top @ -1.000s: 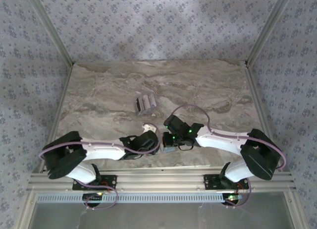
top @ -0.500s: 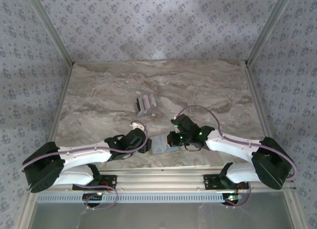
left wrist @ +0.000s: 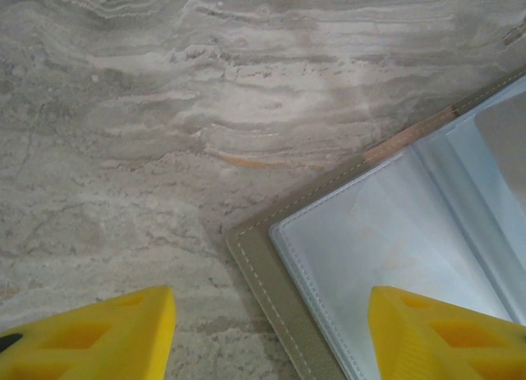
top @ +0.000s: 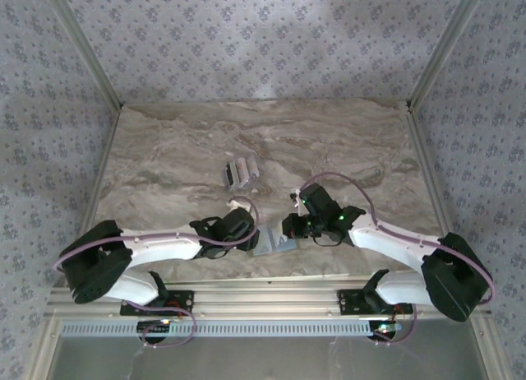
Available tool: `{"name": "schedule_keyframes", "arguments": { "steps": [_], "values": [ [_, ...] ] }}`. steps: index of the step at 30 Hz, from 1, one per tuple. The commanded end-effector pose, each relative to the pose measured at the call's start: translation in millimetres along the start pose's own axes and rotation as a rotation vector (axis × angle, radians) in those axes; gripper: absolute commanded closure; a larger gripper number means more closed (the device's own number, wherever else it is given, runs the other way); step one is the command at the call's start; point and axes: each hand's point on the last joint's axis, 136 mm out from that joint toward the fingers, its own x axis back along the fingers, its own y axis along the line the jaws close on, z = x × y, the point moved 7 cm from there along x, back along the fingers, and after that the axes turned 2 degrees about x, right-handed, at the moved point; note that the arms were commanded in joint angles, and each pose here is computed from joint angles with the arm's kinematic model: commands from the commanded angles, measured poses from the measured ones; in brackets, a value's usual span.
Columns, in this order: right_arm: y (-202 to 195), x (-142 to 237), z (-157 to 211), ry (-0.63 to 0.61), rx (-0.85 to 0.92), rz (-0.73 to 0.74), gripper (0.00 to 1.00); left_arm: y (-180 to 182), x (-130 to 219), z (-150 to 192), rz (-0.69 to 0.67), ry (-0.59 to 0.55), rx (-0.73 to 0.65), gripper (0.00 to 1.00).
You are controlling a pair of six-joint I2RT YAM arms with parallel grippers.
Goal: Put the credit cards into the card holder
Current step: Insert the credit card into the card slot.
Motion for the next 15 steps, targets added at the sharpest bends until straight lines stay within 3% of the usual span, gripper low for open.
{"name": "schedule_keyframes", "arguments": {
  "steps": [1,15],
  "values": [
    [-5.5,-3.7,4.7,0.037,0.003,-0.019,1.0,-7.3,-4.3,-7.9,-0.012,0.003,-0.03,0.37],
    [-15.0,-9.0,8.9,0.073,0.0,-0.069,1.0,-1.0,-13.5,2.0,-0.059,0.044,-0.048,0.51]
  ]
}}
